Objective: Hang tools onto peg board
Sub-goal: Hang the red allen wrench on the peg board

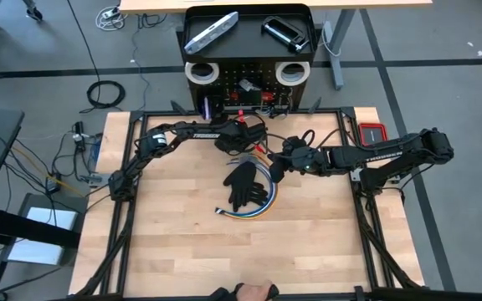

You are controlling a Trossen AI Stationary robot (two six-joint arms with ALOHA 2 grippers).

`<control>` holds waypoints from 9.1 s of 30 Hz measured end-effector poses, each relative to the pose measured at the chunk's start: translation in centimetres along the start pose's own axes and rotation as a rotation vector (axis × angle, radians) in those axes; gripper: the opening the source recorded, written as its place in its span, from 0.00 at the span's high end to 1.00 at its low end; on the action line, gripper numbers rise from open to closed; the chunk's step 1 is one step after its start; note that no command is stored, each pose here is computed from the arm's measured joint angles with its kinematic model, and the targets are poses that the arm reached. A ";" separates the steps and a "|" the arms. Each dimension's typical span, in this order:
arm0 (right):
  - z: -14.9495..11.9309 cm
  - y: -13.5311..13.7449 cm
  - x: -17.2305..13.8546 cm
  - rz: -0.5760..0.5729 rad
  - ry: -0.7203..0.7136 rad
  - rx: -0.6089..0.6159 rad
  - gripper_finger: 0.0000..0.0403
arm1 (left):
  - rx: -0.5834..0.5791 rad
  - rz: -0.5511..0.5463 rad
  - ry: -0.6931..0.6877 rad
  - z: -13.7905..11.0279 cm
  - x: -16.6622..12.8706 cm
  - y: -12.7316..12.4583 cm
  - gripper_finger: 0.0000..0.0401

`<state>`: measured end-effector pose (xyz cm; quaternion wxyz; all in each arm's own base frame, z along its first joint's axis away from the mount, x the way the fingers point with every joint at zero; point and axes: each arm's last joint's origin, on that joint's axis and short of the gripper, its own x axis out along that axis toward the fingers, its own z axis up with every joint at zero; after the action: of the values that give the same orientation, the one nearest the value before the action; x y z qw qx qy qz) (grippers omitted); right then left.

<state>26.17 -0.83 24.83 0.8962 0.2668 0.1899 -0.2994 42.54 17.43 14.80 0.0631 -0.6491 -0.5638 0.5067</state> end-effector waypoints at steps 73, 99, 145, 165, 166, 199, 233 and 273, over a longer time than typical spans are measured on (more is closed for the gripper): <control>-0.5 0.6 -0.2 0.108 0.091 -0.009 0.97 | -0.707 0.090 -0.278 3.6 -6.4 0.1 0.99; 0.4 -0.5 -3.4 0.184 0.129 -0.385 0.97 | -1.314 -0.112 -0.548 10.6 -9.9 1.7 0.96; -2.2 -2.7 -4.9 0.060 0.218 -0.427 0.96 | -3.192 1.002 -0.832 21.1 -6.3 -9.8 0.98; -0.6 -3.1 -4.1 -0.036 0.063 -0.451 0.96 | -3.126 0.890 -0.663 16.3 2.9 -4.4 1.00; -0.7 -3.1 -4.1 -0.038 0.071 -0.455 0.96 | -3.112 0.900 -0.692 16.0 2.9 -4.2 1.00; 0.6 -2.8 8.9 -0.044 0.187 -0.793 0.69 | -2.988 1.242 -0.973 15.8 -2.1 -3.0 1.00; -1.8 -1.0 7.6 -0.013 0.283 -0.741 0.69 | -3.045 0.677 -0.643 12.8 -0.7 -2.2 1.00; -1.2 -0.6 7.9 0.003 0.201 -0.652 0.69 | -2.453 0.949 -0.395 15.7 -7.8 -3.8 1.00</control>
<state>31.46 -3.96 19.70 0.9116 -0.0052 0.3625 -0.1938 29.72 4.91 14.33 -0.8233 -0.3337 -0.3726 -0.2684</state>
